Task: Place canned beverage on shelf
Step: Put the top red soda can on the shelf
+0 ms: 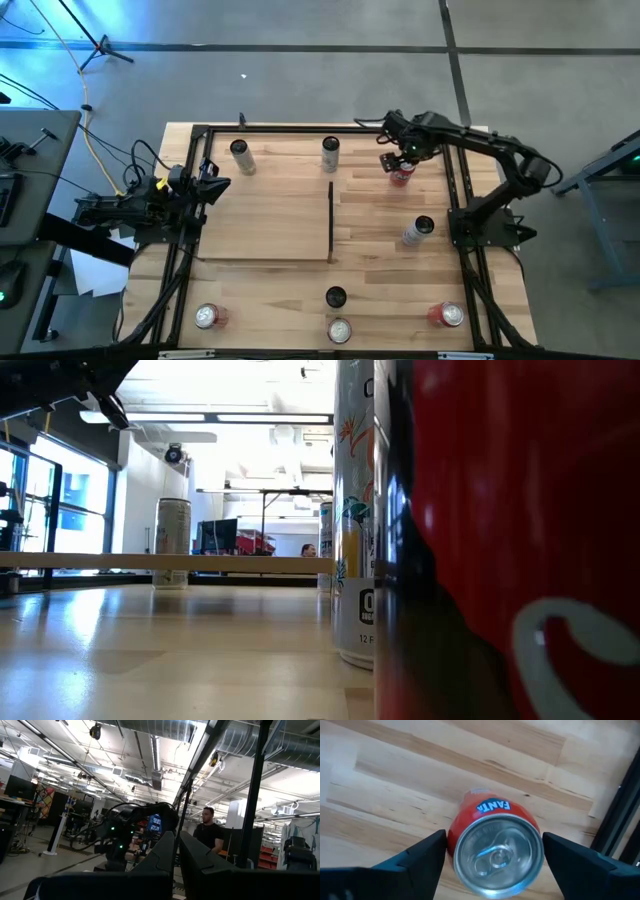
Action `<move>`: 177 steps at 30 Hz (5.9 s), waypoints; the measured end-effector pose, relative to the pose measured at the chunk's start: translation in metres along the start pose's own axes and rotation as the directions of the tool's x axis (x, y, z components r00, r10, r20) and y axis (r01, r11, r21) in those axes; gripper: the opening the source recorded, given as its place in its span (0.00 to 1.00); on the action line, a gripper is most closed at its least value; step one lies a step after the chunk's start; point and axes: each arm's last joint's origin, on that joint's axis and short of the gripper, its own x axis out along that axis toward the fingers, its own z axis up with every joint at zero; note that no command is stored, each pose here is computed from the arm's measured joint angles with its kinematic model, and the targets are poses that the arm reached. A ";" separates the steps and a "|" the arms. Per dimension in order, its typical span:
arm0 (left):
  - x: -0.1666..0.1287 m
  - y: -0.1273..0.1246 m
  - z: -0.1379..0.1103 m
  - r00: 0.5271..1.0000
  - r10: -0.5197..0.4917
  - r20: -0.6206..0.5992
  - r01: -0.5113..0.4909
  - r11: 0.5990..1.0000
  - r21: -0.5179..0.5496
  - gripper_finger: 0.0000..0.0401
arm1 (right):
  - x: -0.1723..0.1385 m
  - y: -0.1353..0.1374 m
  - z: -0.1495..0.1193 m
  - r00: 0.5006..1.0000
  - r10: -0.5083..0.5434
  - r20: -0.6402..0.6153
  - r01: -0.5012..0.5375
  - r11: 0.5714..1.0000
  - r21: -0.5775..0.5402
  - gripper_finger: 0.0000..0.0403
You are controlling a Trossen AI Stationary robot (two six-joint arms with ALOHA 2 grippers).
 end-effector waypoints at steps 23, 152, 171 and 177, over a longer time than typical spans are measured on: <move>0.000 0.000 0.000 1.000 0.000 0.000 0.000 1.000 0.000 0.02 | 0.010 0.001 0.005 0.995 0.062 -0.076 -0.052 0.991 0.123 0.69; 0.000 0.000 0.000 1.000 0.001 -0.004 -0.001 1.000 0.000 0.02 | -0.040 0.204 -0.124 0.986 0.114 -0.118 -0.131 0.980 -0.150 0.76; 0.000 0.000 0.000 1.000 0.000 -0.004 0.000 1.000 0.000 0.02 | -0.050 0.193 -0.125 0.990 0.086 -0.112 -0.101 0.986 -0.130 0.77; 0.000 0.000 0.000 1.000 0.001 -0.004 -0.001 1.000 0.000 0.02 | -0.050 0.193 -0.124 0.994 0.076 -0.081 -0.086 0.987 -0.132 0.78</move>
